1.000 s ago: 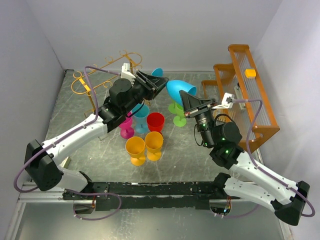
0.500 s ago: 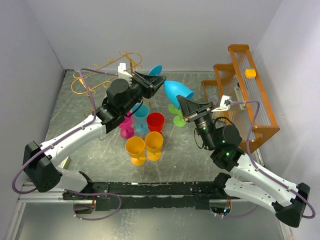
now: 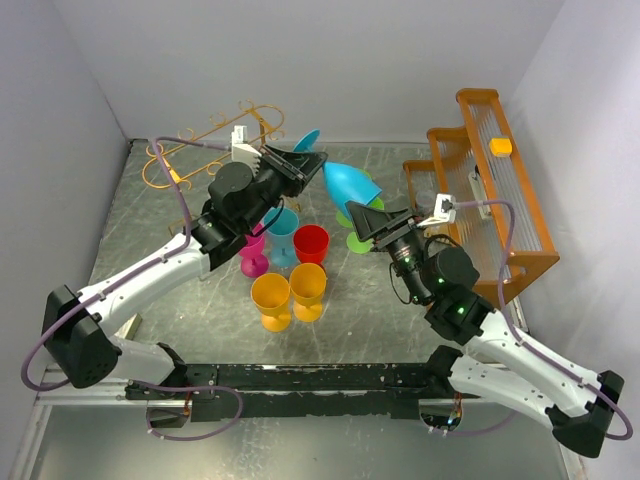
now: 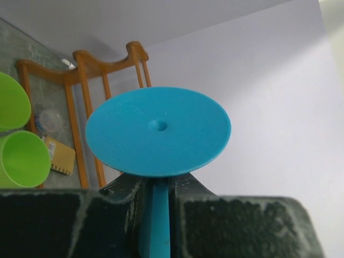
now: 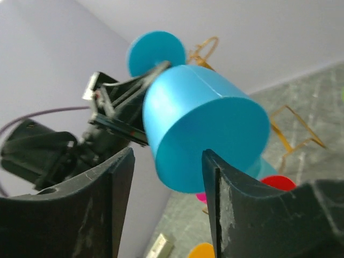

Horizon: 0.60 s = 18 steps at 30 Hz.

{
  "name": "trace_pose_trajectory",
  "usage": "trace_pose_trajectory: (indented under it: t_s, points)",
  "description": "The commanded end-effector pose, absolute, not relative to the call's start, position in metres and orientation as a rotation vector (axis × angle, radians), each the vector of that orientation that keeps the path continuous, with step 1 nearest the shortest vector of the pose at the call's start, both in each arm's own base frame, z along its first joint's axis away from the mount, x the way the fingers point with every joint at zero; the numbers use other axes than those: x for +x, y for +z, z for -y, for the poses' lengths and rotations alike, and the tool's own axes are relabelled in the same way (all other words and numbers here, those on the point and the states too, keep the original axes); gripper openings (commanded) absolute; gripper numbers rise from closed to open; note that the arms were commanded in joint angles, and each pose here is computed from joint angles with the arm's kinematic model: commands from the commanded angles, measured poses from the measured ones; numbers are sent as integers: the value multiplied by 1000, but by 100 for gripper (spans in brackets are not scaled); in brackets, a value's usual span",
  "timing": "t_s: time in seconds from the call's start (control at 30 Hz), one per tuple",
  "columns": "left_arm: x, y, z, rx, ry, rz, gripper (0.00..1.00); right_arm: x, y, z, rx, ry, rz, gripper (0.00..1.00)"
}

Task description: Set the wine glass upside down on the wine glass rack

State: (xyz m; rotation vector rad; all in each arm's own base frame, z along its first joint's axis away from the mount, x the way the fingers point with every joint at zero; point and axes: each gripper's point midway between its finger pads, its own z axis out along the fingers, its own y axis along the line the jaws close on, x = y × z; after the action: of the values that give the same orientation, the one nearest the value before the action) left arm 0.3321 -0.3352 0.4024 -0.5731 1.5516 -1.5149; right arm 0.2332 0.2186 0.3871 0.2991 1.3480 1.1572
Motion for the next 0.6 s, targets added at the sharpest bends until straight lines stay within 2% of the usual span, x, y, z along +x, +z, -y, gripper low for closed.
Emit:
trace_pose_trajectory:
  t_s: [0.0, 0.1, 0.3, 0.57]
  points:
    - [331, 432, 313, -430, -1409, -1439, 7, 239, 362, -200, 361, 984, -1517, 58]
    - [332, 430, 303, -311, -1283, -1435, 7, 238, 348, -186, 364, 868, -1595, 65]
    - [324, 428, 294, 19, -1019, -1433, 7, 235, 350, -165, 341, 716, -1664, 66]
    - [286, 431, 293, 449, -865, -1260, 7, 236, 393, -199, 53, 733, -1624, 69]
